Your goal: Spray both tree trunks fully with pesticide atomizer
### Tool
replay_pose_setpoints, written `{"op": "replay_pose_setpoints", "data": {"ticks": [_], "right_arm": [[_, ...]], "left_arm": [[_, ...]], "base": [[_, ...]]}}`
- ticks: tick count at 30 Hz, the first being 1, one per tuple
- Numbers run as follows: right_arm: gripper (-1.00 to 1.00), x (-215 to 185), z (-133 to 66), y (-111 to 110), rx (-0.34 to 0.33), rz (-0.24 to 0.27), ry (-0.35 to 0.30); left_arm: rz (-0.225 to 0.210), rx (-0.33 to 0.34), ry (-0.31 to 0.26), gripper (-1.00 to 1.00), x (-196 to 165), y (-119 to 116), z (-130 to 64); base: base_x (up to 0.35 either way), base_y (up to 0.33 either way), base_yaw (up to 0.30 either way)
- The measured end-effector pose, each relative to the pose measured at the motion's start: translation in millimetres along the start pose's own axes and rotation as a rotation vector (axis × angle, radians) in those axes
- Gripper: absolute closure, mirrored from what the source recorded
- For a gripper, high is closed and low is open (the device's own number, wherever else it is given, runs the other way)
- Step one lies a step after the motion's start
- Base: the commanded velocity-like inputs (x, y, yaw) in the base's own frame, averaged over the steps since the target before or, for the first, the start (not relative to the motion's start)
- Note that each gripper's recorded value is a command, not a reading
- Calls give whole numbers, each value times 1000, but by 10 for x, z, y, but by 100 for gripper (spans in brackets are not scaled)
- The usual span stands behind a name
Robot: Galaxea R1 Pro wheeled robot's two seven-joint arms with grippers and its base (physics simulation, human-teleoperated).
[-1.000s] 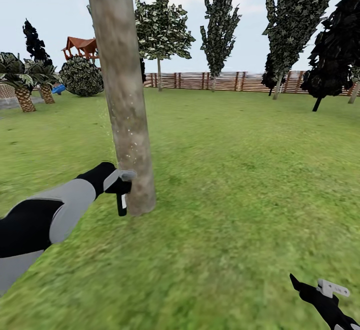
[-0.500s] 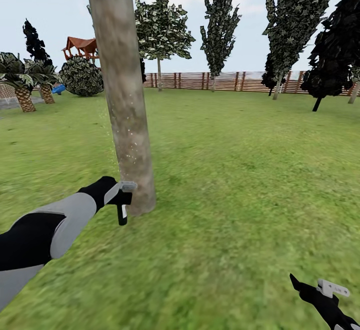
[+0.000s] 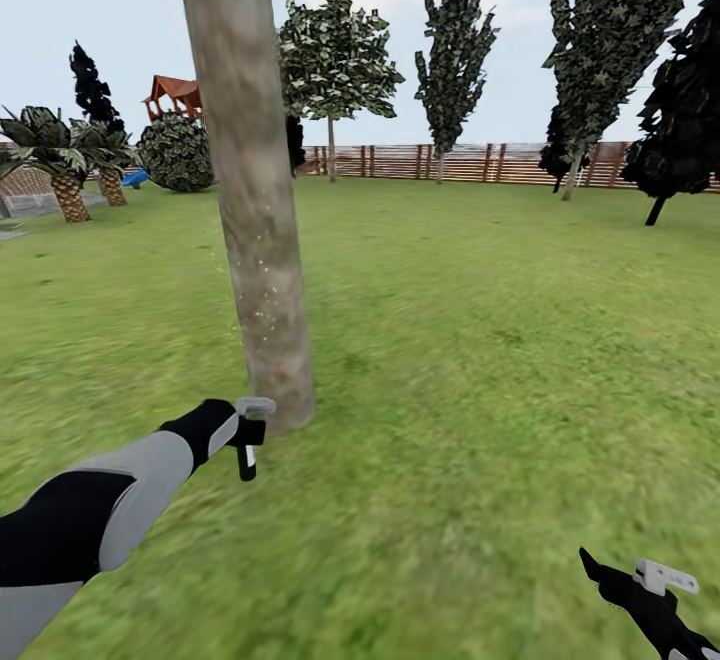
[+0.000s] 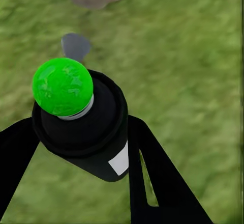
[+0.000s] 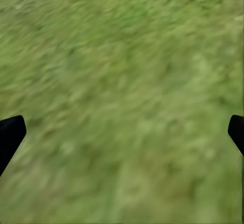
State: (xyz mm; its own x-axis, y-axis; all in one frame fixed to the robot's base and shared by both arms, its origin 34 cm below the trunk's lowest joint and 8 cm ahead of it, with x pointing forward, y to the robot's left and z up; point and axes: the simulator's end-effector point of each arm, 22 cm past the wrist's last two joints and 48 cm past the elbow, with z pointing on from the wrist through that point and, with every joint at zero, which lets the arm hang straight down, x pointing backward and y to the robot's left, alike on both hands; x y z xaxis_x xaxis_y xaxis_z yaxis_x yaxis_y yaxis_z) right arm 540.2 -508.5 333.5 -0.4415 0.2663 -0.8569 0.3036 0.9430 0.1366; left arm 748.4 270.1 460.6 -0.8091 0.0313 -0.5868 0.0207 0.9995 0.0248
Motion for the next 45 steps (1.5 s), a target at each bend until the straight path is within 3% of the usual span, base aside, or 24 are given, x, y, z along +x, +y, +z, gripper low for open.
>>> {"op": "replay_pose_setpoints", "data": {"ticks": [8,24,34,45], "right_arm": [[-100,3,-1,-1,0,0,1],[-100,4,-1,-4,2,0,1],[-100,4,0,-2,0,0,1],[-100,7,1,-4,2,0,1]], "left_arm": [[6,12,6,100,31,-105,11],[5,13,8,100,38,-111,11],[14,38,12,100,46,-314,14],[17,40,13,100,50,-340,16]], "base": [[192,-222,165],[56,-33,151],[72,-292,17],[0,-327,245]]}}
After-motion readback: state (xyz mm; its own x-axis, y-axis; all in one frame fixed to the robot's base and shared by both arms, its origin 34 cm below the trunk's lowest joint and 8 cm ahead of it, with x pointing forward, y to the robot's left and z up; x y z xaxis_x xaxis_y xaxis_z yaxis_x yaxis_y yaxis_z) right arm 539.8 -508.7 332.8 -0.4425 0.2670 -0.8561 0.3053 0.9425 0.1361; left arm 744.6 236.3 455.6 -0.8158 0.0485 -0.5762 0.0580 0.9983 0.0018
